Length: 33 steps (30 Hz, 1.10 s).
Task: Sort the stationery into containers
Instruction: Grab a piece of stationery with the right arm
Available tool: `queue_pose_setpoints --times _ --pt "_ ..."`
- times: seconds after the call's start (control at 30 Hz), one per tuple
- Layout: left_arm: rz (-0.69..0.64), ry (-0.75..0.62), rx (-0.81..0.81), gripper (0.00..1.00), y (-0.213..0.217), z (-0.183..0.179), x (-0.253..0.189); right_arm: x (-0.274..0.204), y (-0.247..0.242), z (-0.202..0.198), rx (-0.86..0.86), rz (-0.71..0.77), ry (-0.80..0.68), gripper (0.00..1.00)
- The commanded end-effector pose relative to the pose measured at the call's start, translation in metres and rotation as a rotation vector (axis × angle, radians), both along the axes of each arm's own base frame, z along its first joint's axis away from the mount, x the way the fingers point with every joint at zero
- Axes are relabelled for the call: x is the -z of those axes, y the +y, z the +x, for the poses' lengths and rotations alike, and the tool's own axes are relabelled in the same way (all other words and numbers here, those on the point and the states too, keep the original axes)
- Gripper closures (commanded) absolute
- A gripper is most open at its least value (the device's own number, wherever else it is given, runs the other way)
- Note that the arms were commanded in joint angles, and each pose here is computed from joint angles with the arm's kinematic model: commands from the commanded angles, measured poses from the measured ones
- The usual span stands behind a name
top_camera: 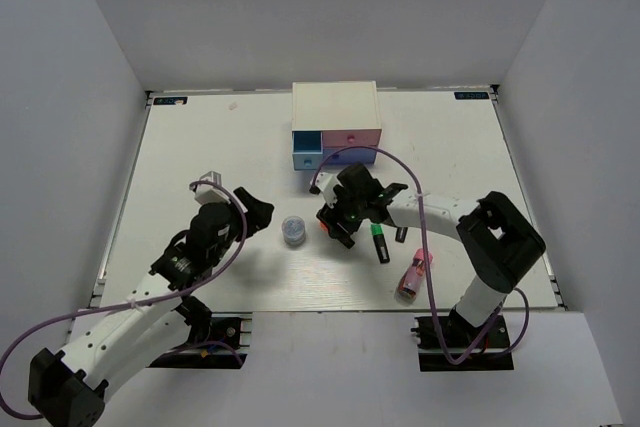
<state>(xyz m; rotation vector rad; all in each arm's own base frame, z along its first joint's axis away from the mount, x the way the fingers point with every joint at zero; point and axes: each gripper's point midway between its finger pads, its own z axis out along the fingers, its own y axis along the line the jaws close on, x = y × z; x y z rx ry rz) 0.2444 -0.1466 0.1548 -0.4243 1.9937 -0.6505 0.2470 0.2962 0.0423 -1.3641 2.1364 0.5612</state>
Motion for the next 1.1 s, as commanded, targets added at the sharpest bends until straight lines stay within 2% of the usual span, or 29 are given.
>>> queue_pose_setpoints --times 0.0,0.07,0.23,0.3,0.4,0.43,0.53,0.6,0.63,0.7,0.73,0.77,0.83,0.9,0.97,1.03,1.07 --pt "0.001 0.023 -0.026 0.14 0.007 -0.006 0.006 -0.008 0.013 0.015 0.080 0.000 -0.066 0.37" --pt "0.006 0.030 -0.026 0.14 0.009 -0.009 0.010 -0.002 0.011 0.018 0.106 -0.030 -0.081 0.34" --pt "-0.004 0.039 -0.043 0.14 0.013 -0.013 0.012 0.011 0.013 0.018 0.129 -0.073 -0.088 0.34" --pt "-0.012 0.041 -0.047 0.14 0.014 -0.014 0.012 0.013 0.014 0.015 0.121 -0.075 -0.078 0.38" --pt "-0.003 0.046 -0.055 0.14 0.016 -0.014 0.014 0.021 0.015 0.006 0.095 -0.082 -0.043 0.51" --pt "-0.003 0.046 -0.055 0.14 0.016 -0.014 0.014 0.017 0.016 0.004 0.089 -0.073 -0.045 0.59" --pt "-0.003 0.046 -0.055 0.14 0.016 -0.014 0.014 0.015 0.014 -0.007 0.053 -0.057 -0.012 0.74" --pt "0.000 0.057 -0.047 0.14 0.013 -0.014 0.017 0.009 0.013 -0.016 0.021 -0.027 0.005 0.80" --pt "0.000 0.057 -0.047 0.14 0.013 -0.014 0.017 -0.011 0.015 -0.015 0.005 0.017 -0.033 0.84" --pt "-0.009 0.051 -0.039 0.14 0.011 -0.013 0.015 -0.019 0.010 -0.017 -0.033 0.030 -0.074 0.89" --pt "-0.004 0.058 -0.039 0.14 0.011 -0.013 0.017 -0.049 0.014 -0.012 -0.040 0.097 -0.141 0.93" --pt "-0.011 0.049 -0.038 0.14 0.010 -0.012 0.014 -0.057 0.012 -0.010 -0.044 0.115 -0.167 0.94" --pt "-0.014 0.051 -0.030 0.14 0.009 -0.012 0.017 -0.096 0.016 -0.014 -0.131 0.213 -0.247 0.94" --pt "-0.021 0.042 -0.030 0.14 0.008 -0.011 0.014 -0.133 0.024 -0.021 -0.231 0.314 -0.307 1.00" --pt "-0.013 0.040 -0.026 0.14 0.007 -0.010 0.015 -0.170 0.027 -0.020 -0.269 0.405 -0.398 1.00" --pt "-0.016 0.042 -0.018 0.14 0.006 -0.011 0.015 -0.187 0.031 -0.025 -0.321 0.461 -0.427 1.00" --pt "-0.022 0.034 -0.018 0.14 0.005 -0.010 0.013 -0.209 0.038 -0.020 -0.339 0.521 -0.498 1.00"
